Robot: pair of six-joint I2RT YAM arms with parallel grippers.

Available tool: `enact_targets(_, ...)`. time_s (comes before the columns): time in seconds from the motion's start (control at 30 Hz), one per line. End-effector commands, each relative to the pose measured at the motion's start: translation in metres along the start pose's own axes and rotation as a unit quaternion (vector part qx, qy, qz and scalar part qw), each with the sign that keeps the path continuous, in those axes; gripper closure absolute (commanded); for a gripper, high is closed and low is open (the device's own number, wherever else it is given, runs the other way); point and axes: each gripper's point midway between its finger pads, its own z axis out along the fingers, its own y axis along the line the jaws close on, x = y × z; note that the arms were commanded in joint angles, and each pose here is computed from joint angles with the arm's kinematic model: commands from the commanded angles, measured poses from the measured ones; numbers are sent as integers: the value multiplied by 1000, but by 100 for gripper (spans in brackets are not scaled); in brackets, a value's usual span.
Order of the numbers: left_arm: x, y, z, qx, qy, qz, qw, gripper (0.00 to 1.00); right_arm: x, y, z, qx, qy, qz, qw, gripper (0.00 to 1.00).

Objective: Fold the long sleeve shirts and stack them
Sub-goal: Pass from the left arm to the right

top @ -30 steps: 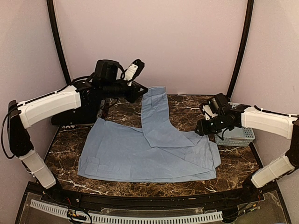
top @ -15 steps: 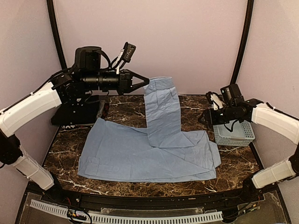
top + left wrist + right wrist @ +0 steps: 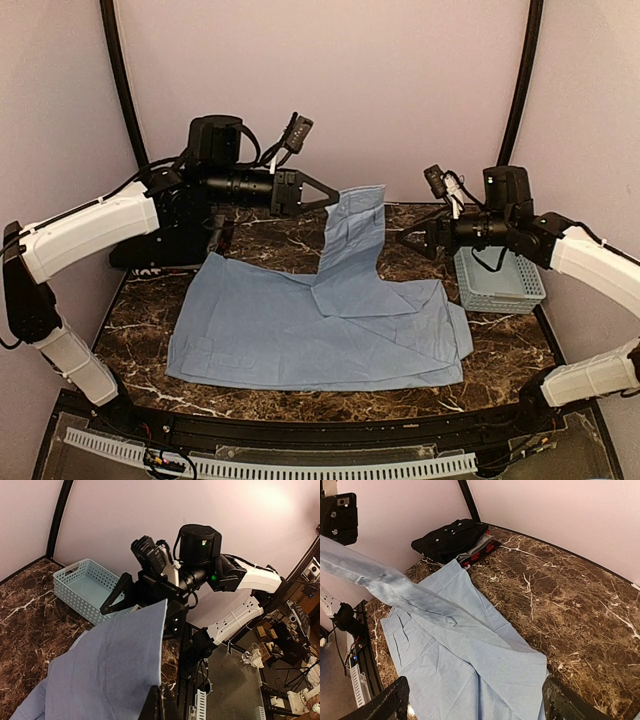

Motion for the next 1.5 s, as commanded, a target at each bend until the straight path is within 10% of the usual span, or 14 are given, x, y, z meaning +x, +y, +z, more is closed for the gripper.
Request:
enact_targets(0.0, -27, -39, -12, 63, -32, 13, 997, 100, -3, 4, 18, -39, -30, -40, 998, 11)
enact_targets(0.6, -68, -71, -33, 99, -66, 4, 993, 100, 20, 37, 67, -220, -5, -84, 972, 18)
enact_targets(0.73, -72, -62, -38, 90, -77, -7, 993, 100, 30, 47, 67, -262, 10, -67, 963, 38)
enact_targets(0.93, -69, -14, -48, 39, -96, -53, 993, 100, 41, 56, 51, -264, 20, -18, 964, 100)
enact_targets(1.47, 32, 83, -7, -66, 3, -143, 987, 99, 88, 94, -22, -194, 81, 203, 956, 100)
